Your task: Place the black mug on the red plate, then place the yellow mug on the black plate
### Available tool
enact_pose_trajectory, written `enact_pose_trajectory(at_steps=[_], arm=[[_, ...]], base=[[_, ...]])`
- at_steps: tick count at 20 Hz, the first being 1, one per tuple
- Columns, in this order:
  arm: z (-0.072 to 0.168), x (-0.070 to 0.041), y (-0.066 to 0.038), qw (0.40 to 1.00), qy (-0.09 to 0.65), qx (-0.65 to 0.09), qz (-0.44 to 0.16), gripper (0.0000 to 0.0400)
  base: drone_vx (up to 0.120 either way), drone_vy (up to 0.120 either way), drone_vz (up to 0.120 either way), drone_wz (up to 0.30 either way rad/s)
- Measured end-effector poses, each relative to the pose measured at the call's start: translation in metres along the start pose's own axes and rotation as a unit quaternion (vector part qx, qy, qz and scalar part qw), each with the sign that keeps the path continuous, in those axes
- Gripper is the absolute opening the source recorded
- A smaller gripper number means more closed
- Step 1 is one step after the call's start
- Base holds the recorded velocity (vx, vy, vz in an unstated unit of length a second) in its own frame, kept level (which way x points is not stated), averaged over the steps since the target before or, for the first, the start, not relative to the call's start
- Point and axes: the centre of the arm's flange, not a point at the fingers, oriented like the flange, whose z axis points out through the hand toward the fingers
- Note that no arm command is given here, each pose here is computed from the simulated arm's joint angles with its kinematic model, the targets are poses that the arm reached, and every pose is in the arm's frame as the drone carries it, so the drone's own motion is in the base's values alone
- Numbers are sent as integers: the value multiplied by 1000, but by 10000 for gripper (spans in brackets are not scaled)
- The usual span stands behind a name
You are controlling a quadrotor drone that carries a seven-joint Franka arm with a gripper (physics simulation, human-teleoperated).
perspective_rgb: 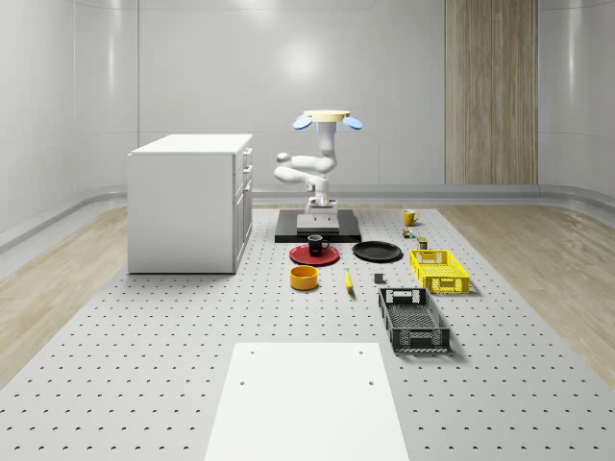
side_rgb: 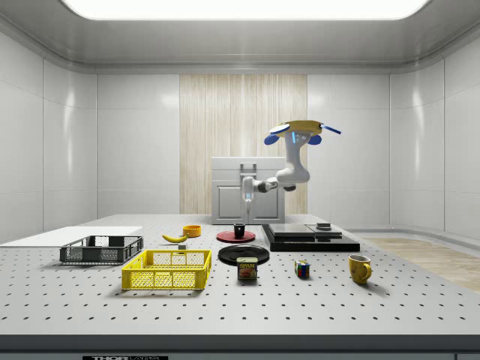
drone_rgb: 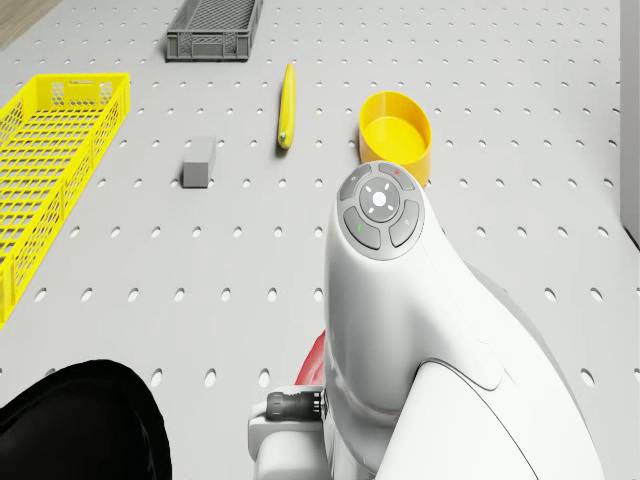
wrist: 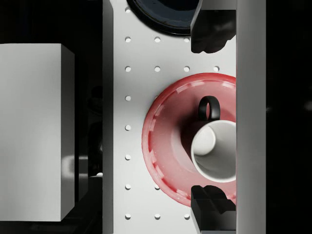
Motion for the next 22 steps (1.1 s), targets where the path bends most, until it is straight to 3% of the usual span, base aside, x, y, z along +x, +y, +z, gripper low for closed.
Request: enact_pose_trajectory(at_steps=[7, 12, 22], arm=[[0, 0, 0, 1000, 0, 0, 0, 400], [0, 0, 0, 1000, 0, 0, 0, 400], [0, 0, 0, 1000, 0, 0, 0, 400]], base=[[-120, 120, 0, 0], [-120, 120, 96, 0], [-120, 120, 0, 0]])
